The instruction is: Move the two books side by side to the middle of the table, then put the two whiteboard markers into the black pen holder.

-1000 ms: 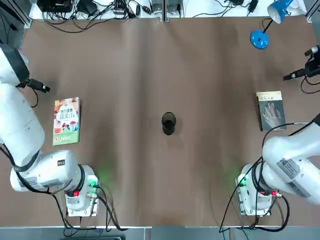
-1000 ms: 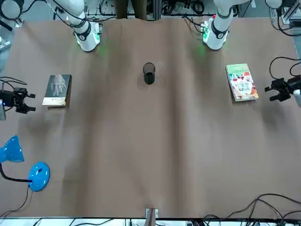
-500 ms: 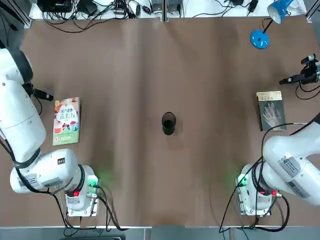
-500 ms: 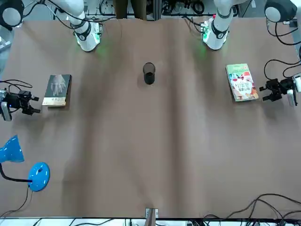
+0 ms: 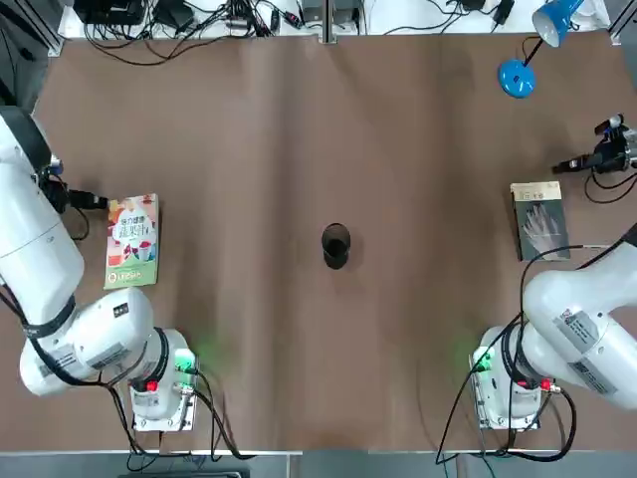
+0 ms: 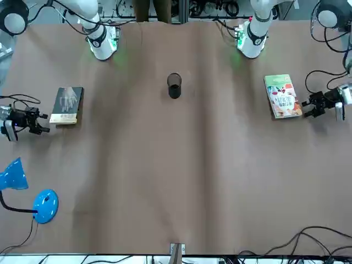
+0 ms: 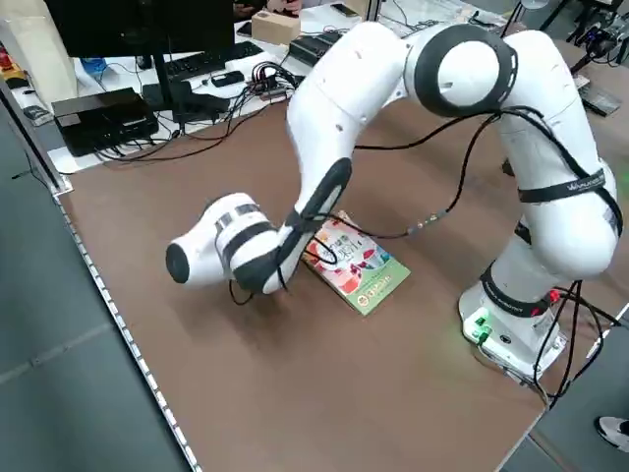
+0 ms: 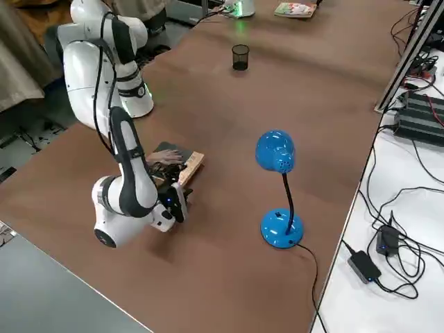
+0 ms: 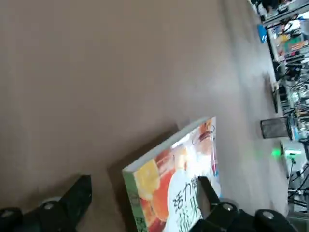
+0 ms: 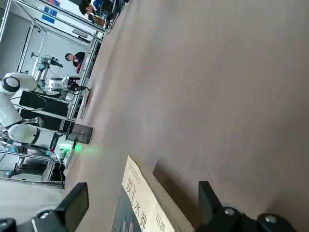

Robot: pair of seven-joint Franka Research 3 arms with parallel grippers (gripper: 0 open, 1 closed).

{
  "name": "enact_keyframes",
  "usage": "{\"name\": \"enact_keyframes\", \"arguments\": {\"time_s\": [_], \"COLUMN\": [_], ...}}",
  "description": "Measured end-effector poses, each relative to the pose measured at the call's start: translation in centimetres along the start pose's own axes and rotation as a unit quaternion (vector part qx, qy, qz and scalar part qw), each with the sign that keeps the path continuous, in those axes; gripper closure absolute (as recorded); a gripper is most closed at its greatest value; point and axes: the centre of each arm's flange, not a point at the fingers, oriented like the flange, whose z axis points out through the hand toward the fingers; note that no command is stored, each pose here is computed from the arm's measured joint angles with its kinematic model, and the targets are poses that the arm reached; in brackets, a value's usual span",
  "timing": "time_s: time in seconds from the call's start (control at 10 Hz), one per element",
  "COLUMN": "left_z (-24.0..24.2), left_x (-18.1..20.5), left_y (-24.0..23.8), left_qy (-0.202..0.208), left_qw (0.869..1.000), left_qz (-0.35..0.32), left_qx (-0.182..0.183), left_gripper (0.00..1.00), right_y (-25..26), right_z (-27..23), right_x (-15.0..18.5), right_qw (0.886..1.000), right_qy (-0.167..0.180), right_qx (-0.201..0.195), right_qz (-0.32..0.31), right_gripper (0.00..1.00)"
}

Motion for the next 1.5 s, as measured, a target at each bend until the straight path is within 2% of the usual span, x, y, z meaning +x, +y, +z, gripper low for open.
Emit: {"name": "enact_keyframes", "arguments": {"time_s": [0.3,0.9,1.1,1.3,1.5], "left_z": [1.3,2.1,2.4,2.9,3.1], "left_x": [0.5,-0.2,-0.4,-0.7,-0.8], "left_y": [0.4,-0.1,0.0,0.1,0.1], "left_qy": [-0.002,-0.005,-0.008,-0.008,-0.008], "left_qw": [1.000,0.999,0.998,0.997,0.996], "left_qz": [0.003,0.002,-0.001,-0.005,-0.006], "left_qx": [-0.030,-0.046,-0.060,-0.078,-0.083], "left_gripper": [0.05,0.06,0.07,0.07,0.09], "right_y": [1.2,1.4,1.4,1.7,1.7], "right_z": [1.0,2.1,2.2,2.4,2.5], "right_x": [-1.1,-2.1,-2.2,-2.6,-2.8], "right_qw": [1.000,0.999,0.999,0.999,0.999], "right_qy": [0.001,0.002,0.002,-0.002,-0.007], "right_qx": [0.010,0.034,0.036,0.038,0.038], "right_qz": [0.010,0.026,0.029,0.032,0.034], "right_gripper": [0.00,0.04,0.13,0.30,0.33]}}
